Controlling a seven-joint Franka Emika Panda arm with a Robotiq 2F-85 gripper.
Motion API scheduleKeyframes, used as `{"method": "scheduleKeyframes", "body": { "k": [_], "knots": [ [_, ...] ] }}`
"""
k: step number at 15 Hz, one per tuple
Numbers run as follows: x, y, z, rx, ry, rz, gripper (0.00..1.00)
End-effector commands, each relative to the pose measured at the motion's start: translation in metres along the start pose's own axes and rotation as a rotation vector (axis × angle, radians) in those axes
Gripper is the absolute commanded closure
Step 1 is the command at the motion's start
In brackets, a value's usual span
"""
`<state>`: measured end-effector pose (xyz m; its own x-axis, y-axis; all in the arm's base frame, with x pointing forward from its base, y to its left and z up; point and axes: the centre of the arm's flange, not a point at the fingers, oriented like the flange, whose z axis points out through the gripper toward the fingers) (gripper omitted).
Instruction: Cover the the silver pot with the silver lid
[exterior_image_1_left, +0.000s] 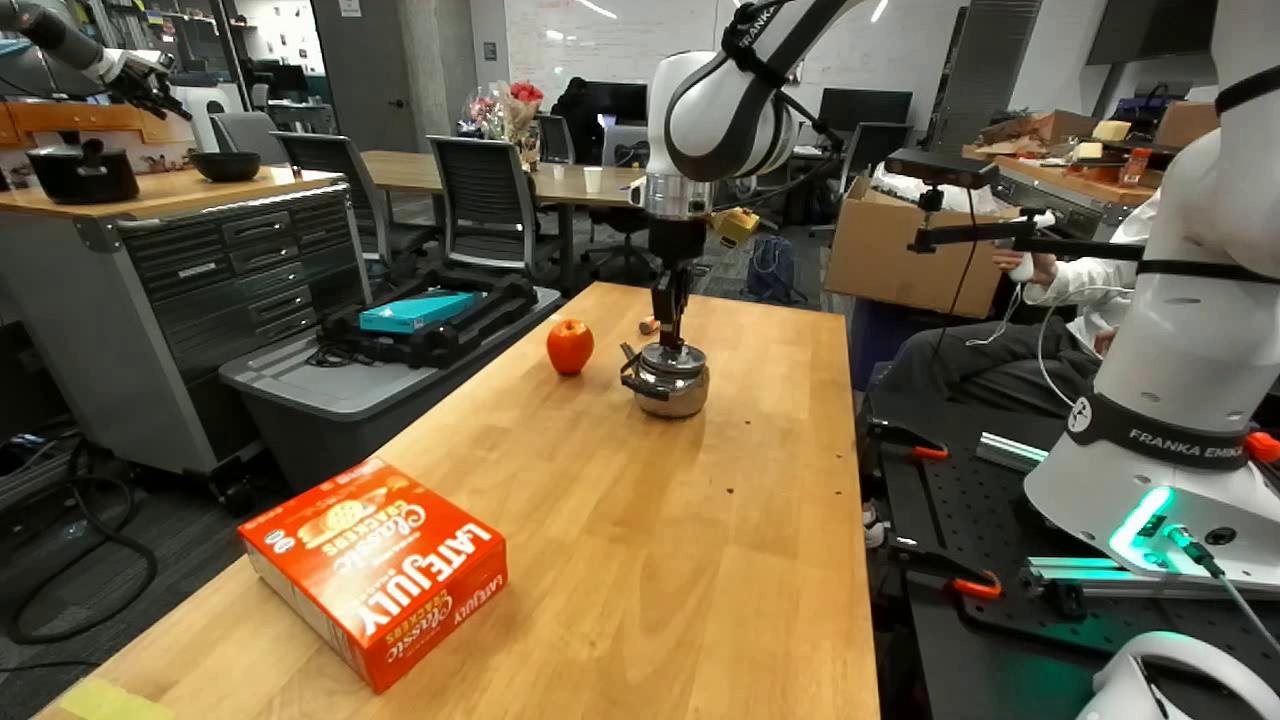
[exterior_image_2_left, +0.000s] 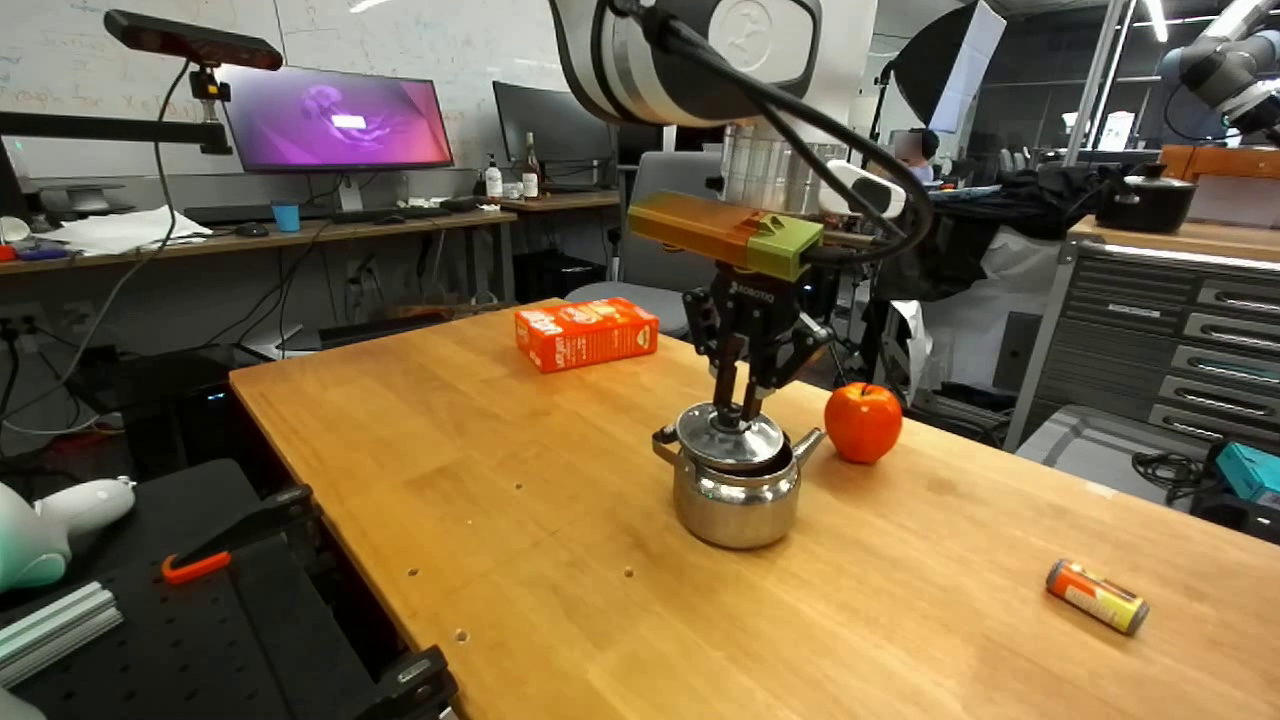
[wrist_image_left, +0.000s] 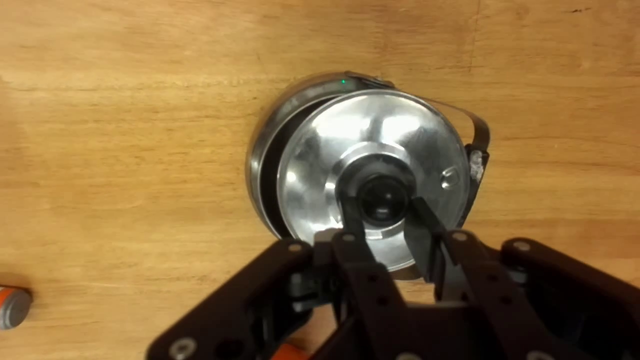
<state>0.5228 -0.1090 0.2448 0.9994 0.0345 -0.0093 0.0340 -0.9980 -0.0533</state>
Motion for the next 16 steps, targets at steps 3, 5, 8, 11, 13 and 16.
{"method": "scheduleKeyframes", "body": {
  "k": [3, 5, 8, 11, 13, 16],
  "knots": [
    [0.000, 0.008, -0.008, 0.007, 0.024, 0.003, 0.93],
    [0.002, 0.012, -0.009, 0.008, 0.028, 0.012, 0.93],
    [0.003, 0.016, -0.007, 0.007, 0.027, 0.015, 0.93],
    [0.005, 0.019, -0.004, 0.006, 0.019, 0.020, 0.93],
    [0.006, 0.021, -0.002, 0.007, 0.014, 0.020, 0.93],
    [0.006, 0.022, 0.000, 0.008, 0.006, 0.022, 0.93]
  ]
}}
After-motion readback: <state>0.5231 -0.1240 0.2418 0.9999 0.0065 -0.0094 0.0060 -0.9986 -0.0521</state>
